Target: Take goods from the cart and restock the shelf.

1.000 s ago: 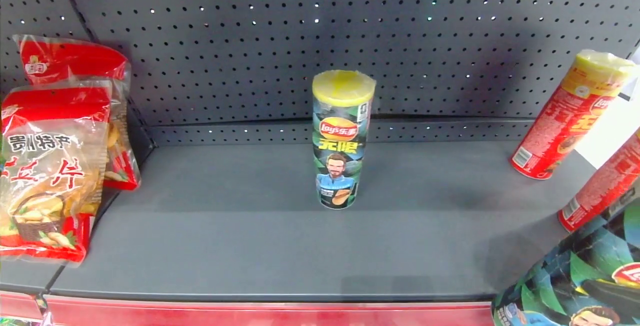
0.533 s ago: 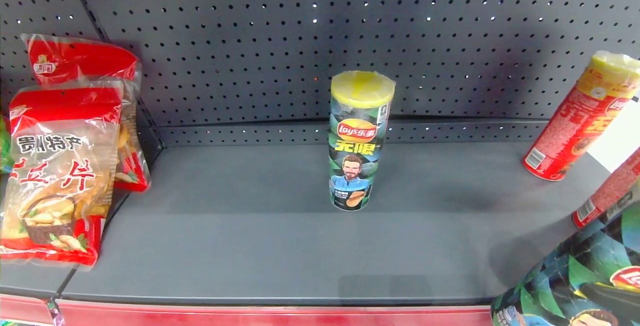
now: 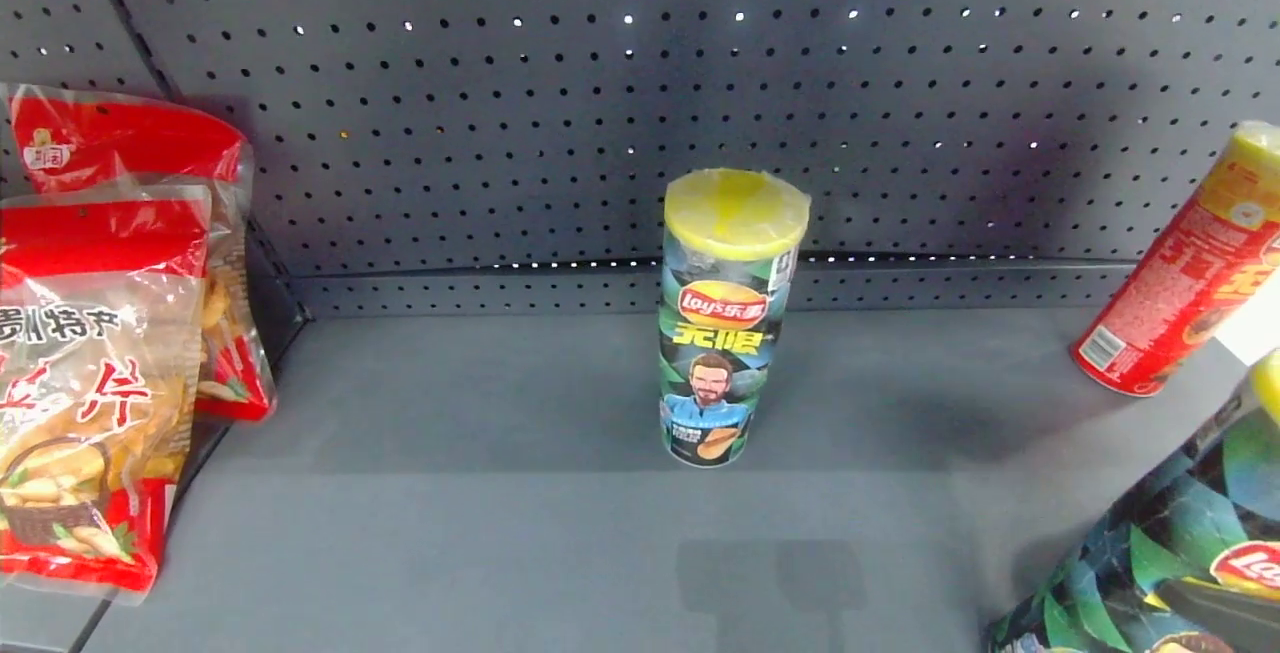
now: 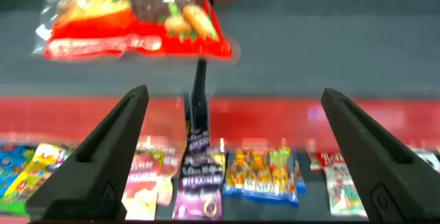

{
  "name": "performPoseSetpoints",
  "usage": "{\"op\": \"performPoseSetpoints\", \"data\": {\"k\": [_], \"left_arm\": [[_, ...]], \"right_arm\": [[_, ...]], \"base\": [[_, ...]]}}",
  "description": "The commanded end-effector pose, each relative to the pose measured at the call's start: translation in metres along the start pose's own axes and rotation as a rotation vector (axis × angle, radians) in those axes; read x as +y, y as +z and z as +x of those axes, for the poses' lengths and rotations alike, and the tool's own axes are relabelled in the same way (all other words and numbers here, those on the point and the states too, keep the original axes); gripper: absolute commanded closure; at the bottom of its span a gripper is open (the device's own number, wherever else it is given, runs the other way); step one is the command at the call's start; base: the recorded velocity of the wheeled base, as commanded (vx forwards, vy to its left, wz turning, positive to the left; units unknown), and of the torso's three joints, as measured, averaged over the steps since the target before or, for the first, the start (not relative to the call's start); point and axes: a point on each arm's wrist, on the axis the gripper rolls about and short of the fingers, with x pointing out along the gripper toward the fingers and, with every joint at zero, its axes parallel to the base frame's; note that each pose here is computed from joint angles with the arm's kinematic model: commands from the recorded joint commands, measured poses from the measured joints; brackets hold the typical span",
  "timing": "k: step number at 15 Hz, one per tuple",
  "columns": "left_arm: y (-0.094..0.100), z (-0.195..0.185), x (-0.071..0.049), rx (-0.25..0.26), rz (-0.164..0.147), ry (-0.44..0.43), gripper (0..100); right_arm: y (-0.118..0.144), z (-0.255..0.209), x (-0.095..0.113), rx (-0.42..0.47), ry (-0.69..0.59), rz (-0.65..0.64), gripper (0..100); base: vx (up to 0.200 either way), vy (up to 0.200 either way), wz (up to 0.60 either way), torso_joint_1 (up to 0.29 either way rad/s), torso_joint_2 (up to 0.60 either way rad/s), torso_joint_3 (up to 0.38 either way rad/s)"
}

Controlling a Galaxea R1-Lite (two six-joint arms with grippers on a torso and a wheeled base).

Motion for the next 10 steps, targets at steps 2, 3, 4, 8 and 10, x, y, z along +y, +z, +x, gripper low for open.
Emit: {"op": "performPoseSetpoints", "data": {"k": [2, 3, 4, 8, 10], "left_arm": [[0.0000, 0.0001, 0.0000, 0.001, 0.000, 0.000, 0], [0.0000, 0.0001, 0.0000, 0.001, 0.000, 0.000, 0], [0.0000, 0.0001, 0.0000, 0.001, 0.000, 0.000, 0], [0.0000, 0.0001, 0.0000, 0.001, 0.000, 0.000, 0], [0.0000, 0.0001, 0.0000, 0.001, 0.000, 0.000, 0]], "right_arm": [[-0.0009, 0.0000, 0.0000, 0.003, 0.000, 0.003, 100], [-0.0016, -0.0002, 0.0004, 0.004, 0.000, 0.004, 100], [-0.0020, -0.0001, 0.0004, 0.005, 0.000, 0.005, 100], [-0.0020, -0.0008, -0.0003, 0.004, -0.009, 0.003, 100], [-0.0028, -0.0027, 0.0025, 0.000, -0.008, 0.000, 100]], "base": [[0.100, 0.000, 0.00, 0.016, 0.00, -0.004], [0.000, 0.000, 0.00, 0.000, 0.00, 0.000], [0.000, 0.000, 0.00, 0.000, 0.00, 0.000], [0.000, 0.000, 0.00, 0.000, 0.00, 0.000], [0.000, 0.000, 0.00, 0.000, 0.00, 0.000]]}}
